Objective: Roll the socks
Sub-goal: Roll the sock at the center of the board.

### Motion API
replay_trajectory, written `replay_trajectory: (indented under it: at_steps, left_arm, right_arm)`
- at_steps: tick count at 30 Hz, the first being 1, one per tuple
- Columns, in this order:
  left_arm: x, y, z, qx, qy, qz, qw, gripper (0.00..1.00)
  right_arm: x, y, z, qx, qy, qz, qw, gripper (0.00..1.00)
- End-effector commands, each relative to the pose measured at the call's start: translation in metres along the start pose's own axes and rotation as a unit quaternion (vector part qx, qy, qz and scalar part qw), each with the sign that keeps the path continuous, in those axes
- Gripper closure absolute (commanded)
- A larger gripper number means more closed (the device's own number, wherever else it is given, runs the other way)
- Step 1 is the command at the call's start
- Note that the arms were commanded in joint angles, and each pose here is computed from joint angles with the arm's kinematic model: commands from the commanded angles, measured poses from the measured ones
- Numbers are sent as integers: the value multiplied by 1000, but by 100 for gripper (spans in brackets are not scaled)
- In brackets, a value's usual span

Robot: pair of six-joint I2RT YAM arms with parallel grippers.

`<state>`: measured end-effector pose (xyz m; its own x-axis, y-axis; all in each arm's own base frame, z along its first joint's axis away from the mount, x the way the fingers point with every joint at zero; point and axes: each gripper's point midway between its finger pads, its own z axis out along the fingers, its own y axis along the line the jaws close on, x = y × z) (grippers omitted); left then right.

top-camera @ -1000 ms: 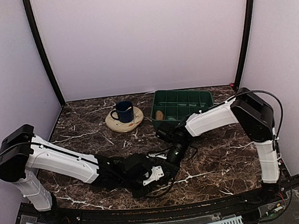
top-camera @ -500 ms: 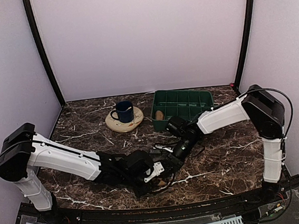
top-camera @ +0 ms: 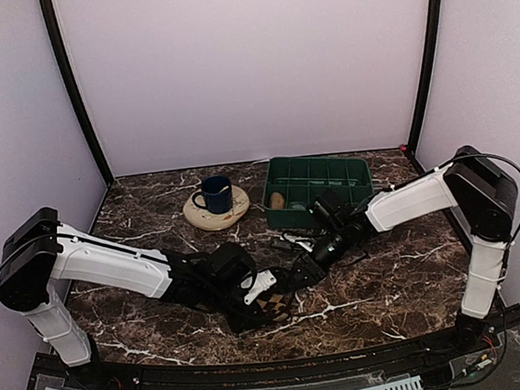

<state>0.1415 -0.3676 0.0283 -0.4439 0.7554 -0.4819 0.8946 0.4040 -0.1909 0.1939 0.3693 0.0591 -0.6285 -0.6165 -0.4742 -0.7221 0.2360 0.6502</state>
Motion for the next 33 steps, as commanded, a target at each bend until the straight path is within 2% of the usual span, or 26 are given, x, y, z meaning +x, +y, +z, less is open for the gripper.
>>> replay_trajectory:
  at_steps: [1, 8, 15, 23, 33]
  left_arm:
    - [38, -9, -8, 61, 70, -55, 994, 100]
    - [40, -13, -11, 137, 87, -105, 981, 100]
    - [47, -15, -9, 210, 112, -163, 958, 100]
    - [52, -9, -7, 242, 131, -208, 939, 100]
    - [53, -1, -12, 275, 121, -249, 921, 100]
  right_arm:
    - [-17, -4, -13, 45, -50, -36, 997, 70]
    - [-17, -11, -33, 128, -99, -77, 984, 70]
    - [-10, 9, -33, 201, -104, -166, 960, 69]
    - [-1, 43, -8, 249, -82, -278, 924, 66]
    - [22, 61, 33, 260, -17, -355, 898, 65]
